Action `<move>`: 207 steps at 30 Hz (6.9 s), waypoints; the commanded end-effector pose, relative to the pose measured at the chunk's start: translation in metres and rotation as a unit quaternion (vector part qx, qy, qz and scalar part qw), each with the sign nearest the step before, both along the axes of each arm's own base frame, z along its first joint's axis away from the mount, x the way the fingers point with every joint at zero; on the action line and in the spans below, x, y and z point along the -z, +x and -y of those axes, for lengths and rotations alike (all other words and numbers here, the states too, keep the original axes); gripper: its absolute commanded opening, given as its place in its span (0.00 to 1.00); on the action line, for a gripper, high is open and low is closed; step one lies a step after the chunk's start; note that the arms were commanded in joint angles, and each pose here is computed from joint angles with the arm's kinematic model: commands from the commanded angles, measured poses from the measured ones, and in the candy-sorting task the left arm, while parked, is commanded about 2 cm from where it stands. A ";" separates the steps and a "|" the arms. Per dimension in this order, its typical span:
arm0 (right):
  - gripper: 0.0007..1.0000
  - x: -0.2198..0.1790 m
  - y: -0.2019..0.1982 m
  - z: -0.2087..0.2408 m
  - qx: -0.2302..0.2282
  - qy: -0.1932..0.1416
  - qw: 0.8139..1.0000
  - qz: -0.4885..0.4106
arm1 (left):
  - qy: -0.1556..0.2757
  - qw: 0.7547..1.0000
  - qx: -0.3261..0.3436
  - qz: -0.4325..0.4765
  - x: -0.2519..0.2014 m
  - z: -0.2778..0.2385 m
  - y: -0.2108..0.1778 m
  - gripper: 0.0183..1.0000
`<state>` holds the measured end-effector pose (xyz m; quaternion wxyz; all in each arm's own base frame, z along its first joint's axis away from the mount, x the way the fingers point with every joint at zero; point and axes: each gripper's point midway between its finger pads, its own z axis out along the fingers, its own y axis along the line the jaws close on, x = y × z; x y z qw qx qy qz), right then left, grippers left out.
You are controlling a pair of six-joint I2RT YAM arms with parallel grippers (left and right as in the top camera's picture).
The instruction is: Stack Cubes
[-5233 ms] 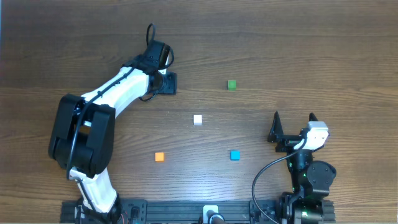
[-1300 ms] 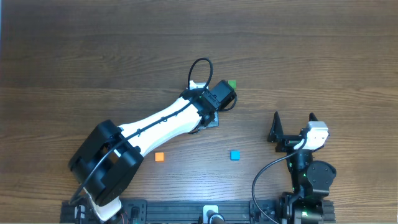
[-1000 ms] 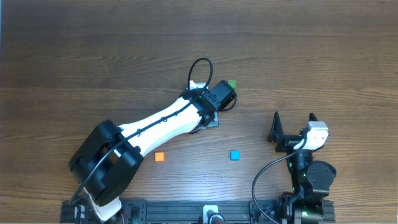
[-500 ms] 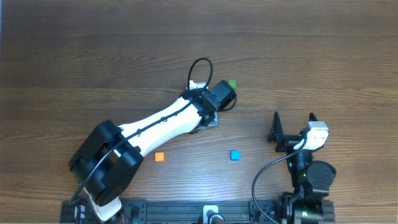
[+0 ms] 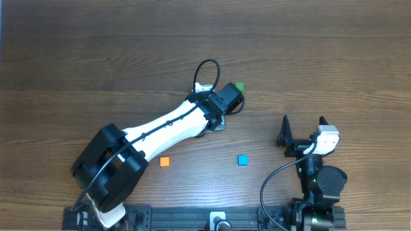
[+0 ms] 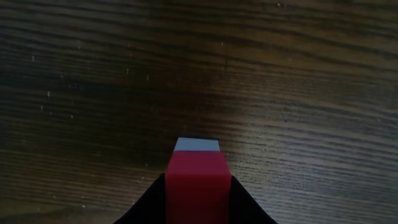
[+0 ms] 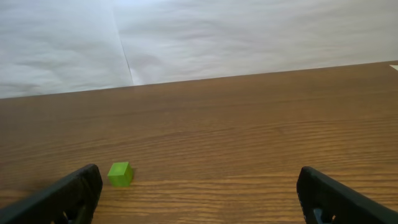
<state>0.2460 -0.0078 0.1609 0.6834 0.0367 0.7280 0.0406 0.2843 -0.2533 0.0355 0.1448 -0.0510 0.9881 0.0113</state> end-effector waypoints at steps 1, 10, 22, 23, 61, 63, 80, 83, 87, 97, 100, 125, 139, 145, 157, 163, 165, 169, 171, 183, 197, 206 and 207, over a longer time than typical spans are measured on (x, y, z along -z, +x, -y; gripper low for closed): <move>0.99 0.001 0.000 -0.003 -0.008 -0.001 1.000 0.001 | 0.003 1.000 -0.010 0.012 -0.004 -0.004 0.002 0.05; 0.99 0.001 0.000 -0.003 -0.008 -0.001 1.000 0.001 | 0.003 1.000 -0.010 0.012 -0.004 -0.004 0.002 0.12; 0.99 0.001 0.000 -0.003 -0.008 -0.001 1.000 0.001 | 0.003 1.000 -0.007 0.012 -0.004 -0.002 0.000 0.25; 0.99 0.001 0.000 -0.003 -0.008 -0.001 1.000 0.001 | 0.003 1.000 -0.007 0.012 -0.004 -0.002 0.000 0.26; 0.99 0.001 0.000 -0.003 -0.008 -0.001 1.000 0.001 | -0.064 0.991 -0.035 0.116 -0.113 -0.030 0.011 1.00; 0.99 0.001 0.000 -0.003 -0.008 -0.001 1.000 0.001 | -0.072 0.988 -0.037 0.129 -0.135 -0.042 0.002 1.00; 0.99 0.001 0.000 -0.003 -0.008 -0.001 1.000 0.001 | -0.087 0.992 -0.087 0.030 -0.032 -0.129 -0.077 1.00; 0.99 0.001 0.000 -0.003 -0.008 -0.001 1.000 0.001 | -0.086 0.993 -0.078 0.027 -0.018 -0.127 -0.083 0.99; 0.99 0.001 0.000 -0.003 -0.008 -0.001 1.000 0.001 | -0.083 0.995 -0.054 0.021 -0.001 -0.118 -0.090 1.00; 0.99 0.001 0.000 -0.003 -0.008 -0.001 1.000 0.001 | -0.033 0.999 -0.022 -0.021 0.033 -0.111 -0.102 1.00; 0.99 0.001 0.000 -0.003 -0.008 -0.001 1.000 0.001 | -0.031 0.999 -0.023 -0.025 0.035 -0.112 -0.103 1.00; 0.99 0.001 0.000 -0.003 -0.008 -0.001 1.000 0.001 | -0.042 0.994 -0.002 -0.098 0.041 -0.121 -0.120 1.00; 0.98 0.001 0.000 -0.003 -0.008 -0.001 1.000 0.001 | -0.042 0.994 -0.002 -0.097 0.041 -0.121 -0.120 0.50; 0.99 0.001 0.000 -0.003 -0.008 -0.001 1.000 0.001 | -0.037 0.994 -0.003 -0.102 0.044 -0.122 -0.121 0.32; 0.99 0.001 0.000 -0.003 -0.008 -0.001 1.000 0.001 | -0.053 0.995 -0.003 -0.088 0.044 -0.113 -0.112 0.05; 0.99 0.001 0.000 -0.003 -0.008 -0.001 1.000 0.001 | -0.084 0.995 -0.002 -0.048 0.011 -0.085 -0.077 0.02; 0.99 0.001 0.000 -0.003 -0.008 -0.001 1.000 0.001 | -0.083 0.996 -0.003 -0.038 -0.006 -0.076 -0.063 0.02; 0.99 0.001 0.000 -0.003 -0.008 -0.001 1.000 0.001 | -0.063 0.998 -0.007 -0.030 -0.041 -0.059 -0.031 0.02; 0.99 0.001 0.000 -0.003 -0.008 -0.001 1.000 0.001 | -0.056 0.998 -0.009 -0.028 -0.053 -0.050 -0.017 0.02; 0.99 0.001 0.000 -0.003 -0.008 -0.001 1.000 0.001 | -0.044 0.998 0.006 -0.048 -0.046 -0.005 0.015 0.02; 0.99 0.001 0.000 -0.003 -0.008 -0.001 1.000 0.001 | -0.039 0.997 0.012 -0.061 -0.030 0.006 0.008 0.02; 0.99 0.001 0.000 -0.003 -0.008 -0.001 1.000 0.001 | -0.039 0.997 0.008 -0.065 -0.028 0.006 0.007 0.02; 0.99 0.001 0.000 -0.003 -0.008 -0.001 1.000 0.001 | -0.038 0.997 0.007 -0.065 -0.027 0.006 0.007 0.02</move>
